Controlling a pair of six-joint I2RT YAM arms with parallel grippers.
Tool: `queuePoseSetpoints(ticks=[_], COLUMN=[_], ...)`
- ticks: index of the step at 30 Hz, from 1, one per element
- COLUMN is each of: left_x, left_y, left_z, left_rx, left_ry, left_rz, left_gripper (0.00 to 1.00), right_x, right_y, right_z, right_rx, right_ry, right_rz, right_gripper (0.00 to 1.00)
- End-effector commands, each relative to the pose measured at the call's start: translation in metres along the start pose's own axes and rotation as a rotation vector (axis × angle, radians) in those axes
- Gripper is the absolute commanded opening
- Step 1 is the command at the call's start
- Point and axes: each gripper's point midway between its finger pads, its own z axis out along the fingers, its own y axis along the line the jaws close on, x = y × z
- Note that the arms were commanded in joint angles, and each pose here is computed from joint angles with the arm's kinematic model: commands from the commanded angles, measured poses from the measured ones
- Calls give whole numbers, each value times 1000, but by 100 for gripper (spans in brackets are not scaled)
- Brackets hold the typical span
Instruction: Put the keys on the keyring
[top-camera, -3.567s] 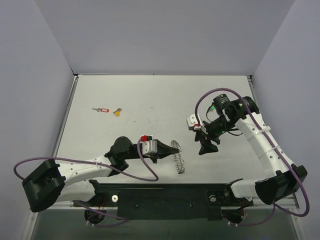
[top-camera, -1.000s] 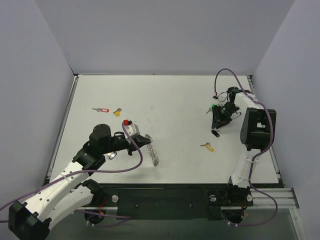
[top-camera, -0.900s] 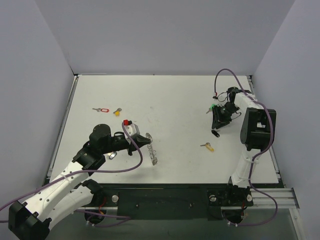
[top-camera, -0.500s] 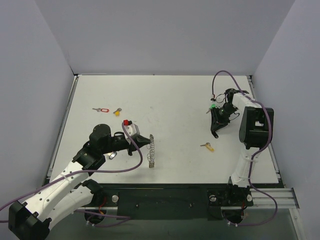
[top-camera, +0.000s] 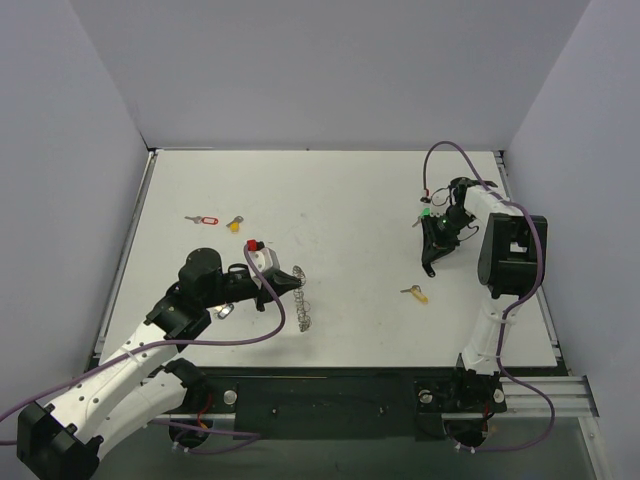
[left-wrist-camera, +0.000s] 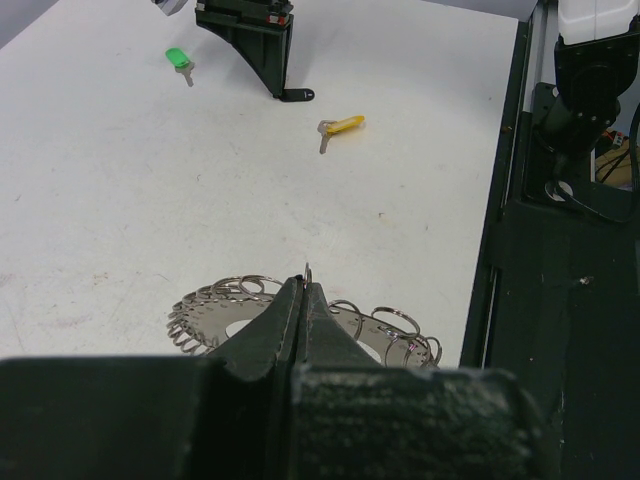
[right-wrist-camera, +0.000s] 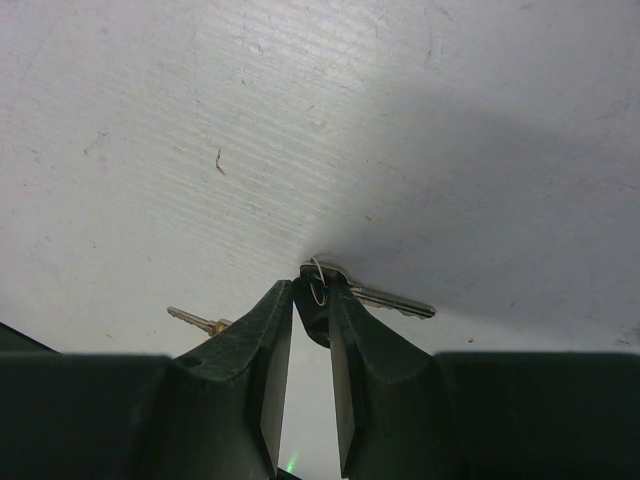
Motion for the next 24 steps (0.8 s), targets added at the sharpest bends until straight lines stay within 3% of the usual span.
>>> queuePoseSetpoints(ticks=[1, 18, 24], left_x=[-20, -20, -20], left_y=[0, -1, -1], left_z=[0, 0, 0], left_rx=[15, 20, 21], left_ry=[-64, -62, -63], left_rz=[59, 59, 60], left_gripper=[0, 0, 0], right_x=[1, 2, 1], right_y=[8, 13, 12], right_z=[-13, -16, -14], right_rx=[-6, -7, 15], right_ry=[8, 5, 17], right_rz=[-14, -23, -30], right_gripper=[18, 16, 9])
